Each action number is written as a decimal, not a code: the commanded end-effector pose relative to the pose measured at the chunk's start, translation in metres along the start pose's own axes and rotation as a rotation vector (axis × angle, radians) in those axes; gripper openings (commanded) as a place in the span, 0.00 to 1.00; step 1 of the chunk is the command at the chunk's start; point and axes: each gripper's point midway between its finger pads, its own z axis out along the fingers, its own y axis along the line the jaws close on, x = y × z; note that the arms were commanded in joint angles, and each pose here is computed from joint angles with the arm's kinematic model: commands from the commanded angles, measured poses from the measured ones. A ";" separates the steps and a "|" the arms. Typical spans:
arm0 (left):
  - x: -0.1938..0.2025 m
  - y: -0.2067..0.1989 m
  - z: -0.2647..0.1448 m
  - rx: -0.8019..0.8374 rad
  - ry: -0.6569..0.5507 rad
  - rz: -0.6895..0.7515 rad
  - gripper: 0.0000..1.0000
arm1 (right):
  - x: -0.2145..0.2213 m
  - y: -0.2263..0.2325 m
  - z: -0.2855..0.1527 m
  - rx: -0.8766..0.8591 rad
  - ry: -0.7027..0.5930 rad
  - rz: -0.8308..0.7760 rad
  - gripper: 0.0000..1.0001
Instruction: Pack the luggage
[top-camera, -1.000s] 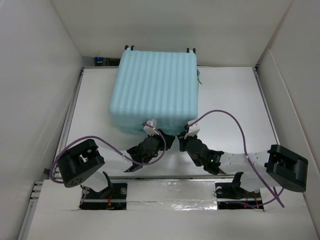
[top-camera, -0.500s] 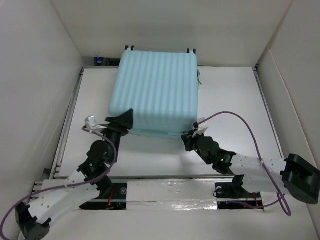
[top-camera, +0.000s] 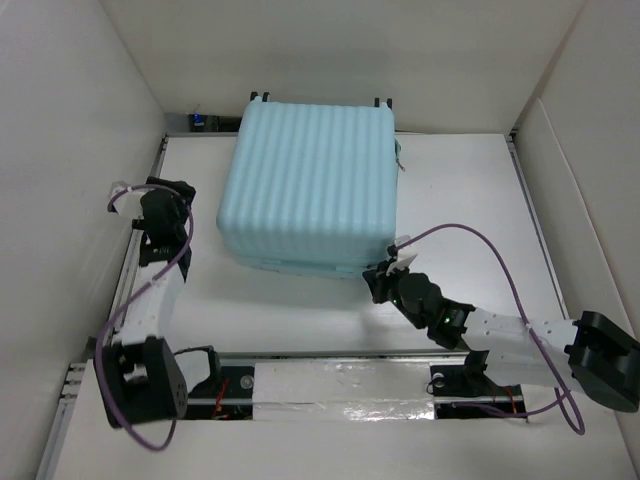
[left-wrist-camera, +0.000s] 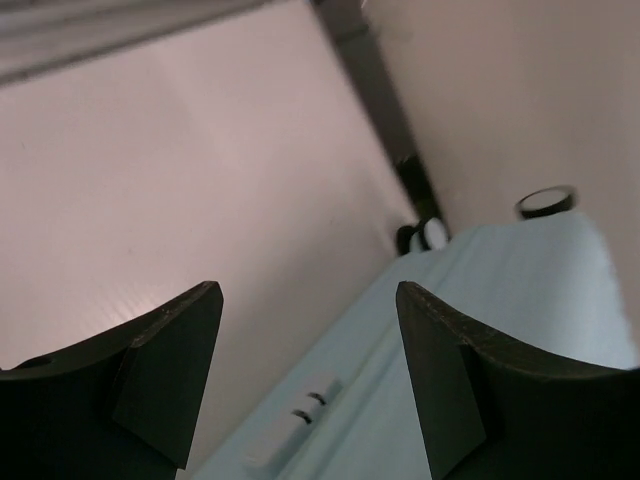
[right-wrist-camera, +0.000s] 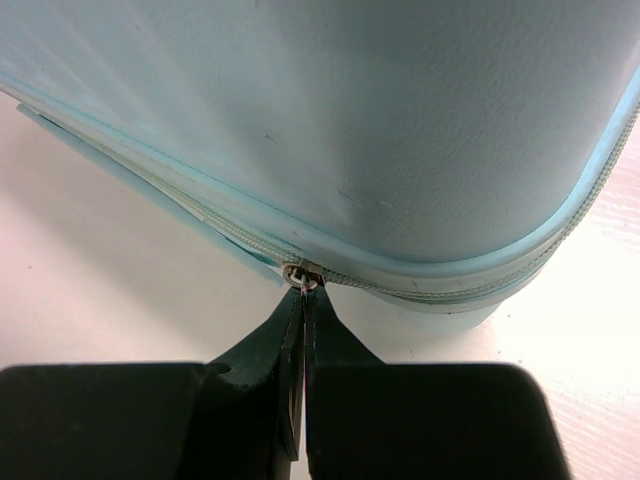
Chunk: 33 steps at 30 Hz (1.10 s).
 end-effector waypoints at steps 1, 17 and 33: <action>0.053 -0.006 0.015 0.052 0.274 0.025 0.67 | -0.039 0.021 -0.007 -0.090 -0.126 0.046 0.00; 0.223 -0.051 -0.115 0.411 0.678 0.010 0.66 | -0.044 0.053 0.006 -0.164 -0.101 0.050 0.00; 0.229 -0.066 -0.181 0.553 0.737 0.000 0.68 | -0.085 0.066 -0.012 -0.196 -0.082 -0.162 0.00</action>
